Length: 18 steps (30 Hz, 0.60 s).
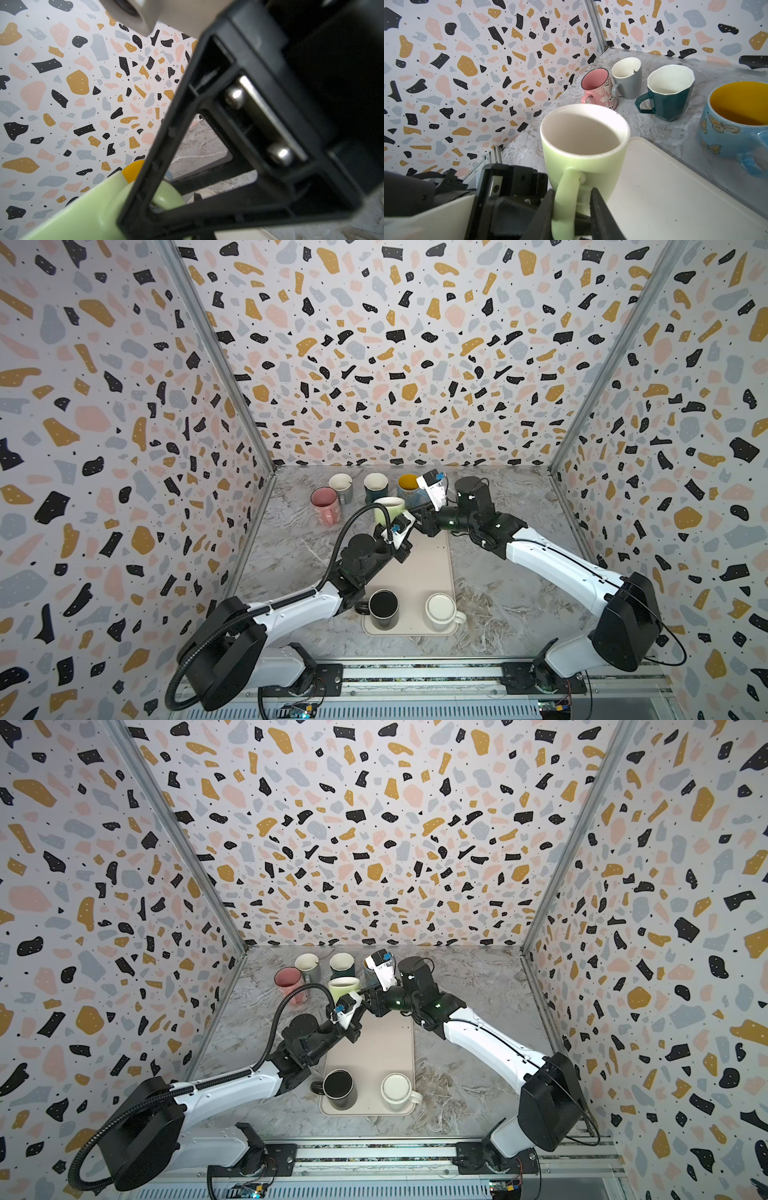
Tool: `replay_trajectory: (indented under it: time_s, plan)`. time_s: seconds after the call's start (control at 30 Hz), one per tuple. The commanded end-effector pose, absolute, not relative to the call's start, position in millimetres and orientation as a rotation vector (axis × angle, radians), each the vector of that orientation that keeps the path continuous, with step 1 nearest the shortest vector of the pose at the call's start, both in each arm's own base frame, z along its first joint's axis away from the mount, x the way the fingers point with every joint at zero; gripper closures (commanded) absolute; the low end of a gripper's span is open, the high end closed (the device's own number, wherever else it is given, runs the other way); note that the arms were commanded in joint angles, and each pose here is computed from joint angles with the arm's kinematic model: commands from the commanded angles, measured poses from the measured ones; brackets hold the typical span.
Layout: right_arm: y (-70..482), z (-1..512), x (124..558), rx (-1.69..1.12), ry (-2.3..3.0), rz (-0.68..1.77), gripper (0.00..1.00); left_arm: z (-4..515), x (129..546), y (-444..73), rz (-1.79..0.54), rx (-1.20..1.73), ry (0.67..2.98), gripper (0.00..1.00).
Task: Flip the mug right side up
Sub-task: 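Grasp the green mug's handle with the right gripper while the left holds it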
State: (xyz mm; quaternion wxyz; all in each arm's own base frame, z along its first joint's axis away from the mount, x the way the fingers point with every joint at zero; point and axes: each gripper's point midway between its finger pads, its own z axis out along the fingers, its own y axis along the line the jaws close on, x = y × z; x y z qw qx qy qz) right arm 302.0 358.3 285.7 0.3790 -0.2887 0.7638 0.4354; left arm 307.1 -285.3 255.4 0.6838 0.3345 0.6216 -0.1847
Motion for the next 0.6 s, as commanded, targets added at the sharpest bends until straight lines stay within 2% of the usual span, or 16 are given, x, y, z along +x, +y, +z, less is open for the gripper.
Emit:
replay_trajectory:
  time_s: [0.0,0.23,0.4,0.57]
  plan:
    - [360,271,298,-0.731,2.011,1.133,0.7,343,296,-281,-0.447,0.628,1.123,1.0]
    - [362,261,299,-0.721,2.041,1.145,0.73,346,294,-280,-0.443,0.618,1.113,1.0]
    - [362,251,299,-0.71,2.1,1.139,0.98,349,294,-276,-0.423,0.61,1.107,1.0]
    - [359,240,299,-0.702,2.148,1.119,1.0,348,297,-267,-0.366,0.589,1.119,1.0]
